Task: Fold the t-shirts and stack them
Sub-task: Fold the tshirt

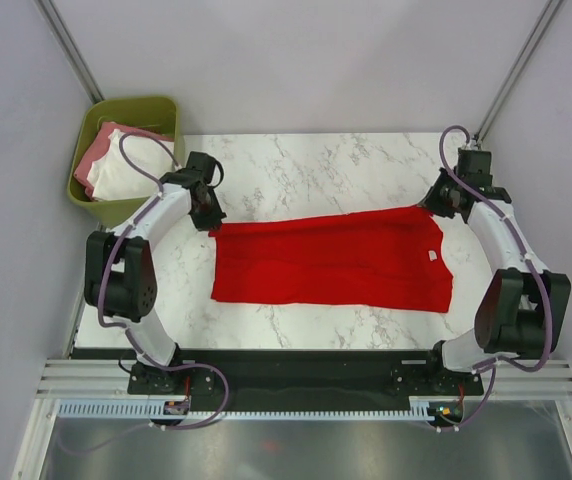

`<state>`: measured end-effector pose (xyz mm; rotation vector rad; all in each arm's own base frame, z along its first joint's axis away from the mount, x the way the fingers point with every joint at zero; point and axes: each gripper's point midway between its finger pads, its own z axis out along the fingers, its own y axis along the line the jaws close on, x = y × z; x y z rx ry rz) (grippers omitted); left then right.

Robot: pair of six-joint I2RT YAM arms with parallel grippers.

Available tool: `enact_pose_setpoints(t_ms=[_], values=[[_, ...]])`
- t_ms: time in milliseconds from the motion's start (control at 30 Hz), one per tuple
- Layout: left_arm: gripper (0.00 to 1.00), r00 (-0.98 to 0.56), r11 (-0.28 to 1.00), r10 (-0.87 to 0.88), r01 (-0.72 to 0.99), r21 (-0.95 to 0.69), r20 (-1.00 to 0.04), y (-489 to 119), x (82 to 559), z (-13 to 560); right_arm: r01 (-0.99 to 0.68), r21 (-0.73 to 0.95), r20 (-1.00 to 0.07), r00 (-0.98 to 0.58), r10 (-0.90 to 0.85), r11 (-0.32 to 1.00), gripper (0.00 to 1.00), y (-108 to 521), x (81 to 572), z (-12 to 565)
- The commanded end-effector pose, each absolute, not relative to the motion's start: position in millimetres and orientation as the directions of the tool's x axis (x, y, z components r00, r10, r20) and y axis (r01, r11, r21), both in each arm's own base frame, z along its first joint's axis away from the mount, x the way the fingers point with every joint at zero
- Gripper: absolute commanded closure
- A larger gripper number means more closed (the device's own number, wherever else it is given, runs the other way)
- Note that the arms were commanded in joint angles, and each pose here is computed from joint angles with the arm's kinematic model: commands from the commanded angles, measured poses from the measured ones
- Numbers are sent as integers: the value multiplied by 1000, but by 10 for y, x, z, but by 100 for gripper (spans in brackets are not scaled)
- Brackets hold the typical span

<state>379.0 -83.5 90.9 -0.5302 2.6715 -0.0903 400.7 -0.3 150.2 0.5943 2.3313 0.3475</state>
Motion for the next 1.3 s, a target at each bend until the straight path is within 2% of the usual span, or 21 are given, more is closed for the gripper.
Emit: enact_pose_setpoints(t_ms=[0,167,533,700,800,900,933,1033,1133,1267], values=[[98,-806,934,-356,-329,-142,-473,-794,3747,1100,328,372,-616,-613,495,869,100,-95,3896,1604],[98,-820,938,-344,-317,-137,-458,-852,3536,1012,338,360,-630,-599,494,869,100,-112,3699,1647],[98,-830,927,-369,-358,-108,-418,-830,3159,758,409,317,-603,-610,515,856,99,-153,3214,1352],[98,-834,932,-347,-357,-60,-429,-749,3166,691,469,259,-625,-585,517,844,91,-278,2960,1214],[96,-839,937,-329,-346,-41,-434,-734,3217,679,482,244,-641,-571,513,842,77,-315,2853,1226],[79,-827,942,-321,-330,-64,-461,-758,3268,795,463,246,-666,-558,495,852,61,-315,2834,1300],[67,-823,943,-320,-325,-75,-470,-770,3286,844,459,240,-665,-564,489,855,58,-313,2835,1299],[49,-802,945,-321,-304,-118,-504,-812,3327,1039,426,256,-663,-576,478,868,50,-257,2885,1325],[41,-789,945,-325,-289,-152,-521,-853,3345,1186,393,273,-644,-603,470,878,50,-162,2995,1300],[39,-801,949,-313,-234,-213,-511,-1102,3363,1303,356,221,-606,-679,414,908,51,-67,3218,1236]])
